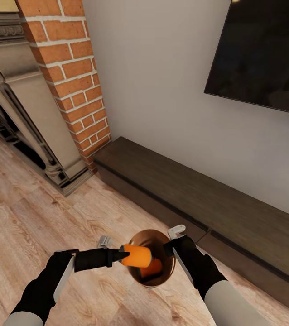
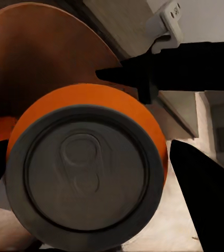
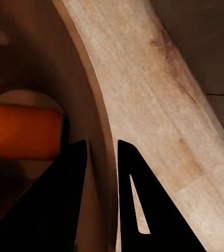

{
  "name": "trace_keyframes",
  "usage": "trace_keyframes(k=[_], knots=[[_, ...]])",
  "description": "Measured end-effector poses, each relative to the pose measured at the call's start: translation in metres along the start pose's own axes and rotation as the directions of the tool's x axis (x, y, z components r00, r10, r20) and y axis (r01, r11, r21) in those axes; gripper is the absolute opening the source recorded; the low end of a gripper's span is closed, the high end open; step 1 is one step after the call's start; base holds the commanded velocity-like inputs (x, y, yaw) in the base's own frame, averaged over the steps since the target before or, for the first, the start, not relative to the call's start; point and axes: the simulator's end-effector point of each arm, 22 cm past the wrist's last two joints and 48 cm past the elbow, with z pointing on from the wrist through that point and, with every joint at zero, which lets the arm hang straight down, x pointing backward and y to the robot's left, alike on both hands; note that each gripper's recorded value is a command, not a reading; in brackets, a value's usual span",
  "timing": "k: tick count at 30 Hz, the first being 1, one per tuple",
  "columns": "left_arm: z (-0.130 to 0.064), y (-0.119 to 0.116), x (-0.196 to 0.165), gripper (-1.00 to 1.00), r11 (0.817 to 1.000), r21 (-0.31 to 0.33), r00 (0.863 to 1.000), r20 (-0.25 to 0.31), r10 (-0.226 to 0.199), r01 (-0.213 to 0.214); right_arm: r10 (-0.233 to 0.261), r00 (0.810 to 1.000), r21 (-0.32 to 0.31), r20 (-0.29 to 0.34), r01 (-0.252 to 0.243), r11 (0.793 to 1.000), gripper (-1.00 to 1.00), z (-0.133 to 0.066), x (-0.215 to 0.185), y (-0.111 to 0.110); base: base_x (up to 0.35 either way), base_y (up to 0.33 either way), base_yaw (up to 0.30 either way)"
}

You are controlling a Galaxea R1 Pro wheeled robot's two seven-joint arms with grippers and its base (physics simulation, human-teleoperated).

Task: Put the three can of soda from the living room inside the tash can in the kitchen.

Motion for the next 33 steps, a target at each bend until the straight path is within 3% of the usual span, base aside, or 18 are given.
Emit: trace_keyframes(k=[5,12,17,31,32,33], knots=[[0.000,0.013,-0.001,-1.00,0.998,-0.063,1.000,0.003,-0.004,0.004,0.000,1.000,0.000,0.000,0.000,1.000,-1.00,0.000,0.000,0.000,0.000,0.000,0.000],[0.025,-0.007,-0.003,-1.00,1.000,-0.027,1.000,0.021,-0.014,0.015,0.000,1.000,0.000,0.000,0.000,1.000,-1.00,0.000,0.000,0.000,0.000,0.000,0.000],[0.033,-0.010,-0.004,-1.00,0.999,-0.035,1.000,0.026,-0.017,0.018,0.000,1.000,-0.005,0.001,0.000,1.000,-1.00,-0.001,-0.001,0.004,0.000,0.000,0.000],[0.036,-0.003,-0.004,-1.00,0.997,-0.079,0.999,0.028,-0.019,0.021,0.000,1.000,-0.010,0.003,0.000,1.000,-1.00,-0.001,-0.003,0.008,0.000,0.000,0.000],[0.036,-0.002,-0.004,1.00,0.997,-0.081,0.999,0.028,-0.018,0.020,0.001,1.000,-0.011,0.003,-0.001,1.000,-1.00,-0.001,-0.003,0.008,0.000,0.000,0.000],[0.036,-0.002,-0.004,1.00,0.996,-0.082,0.999,0.028,-0.018,0.020,0.001,1.000,-0.012,0.003,-0.001,1.000,-1.00,-0.001,-0.003,0.008,0.000,0.000,0.000]])
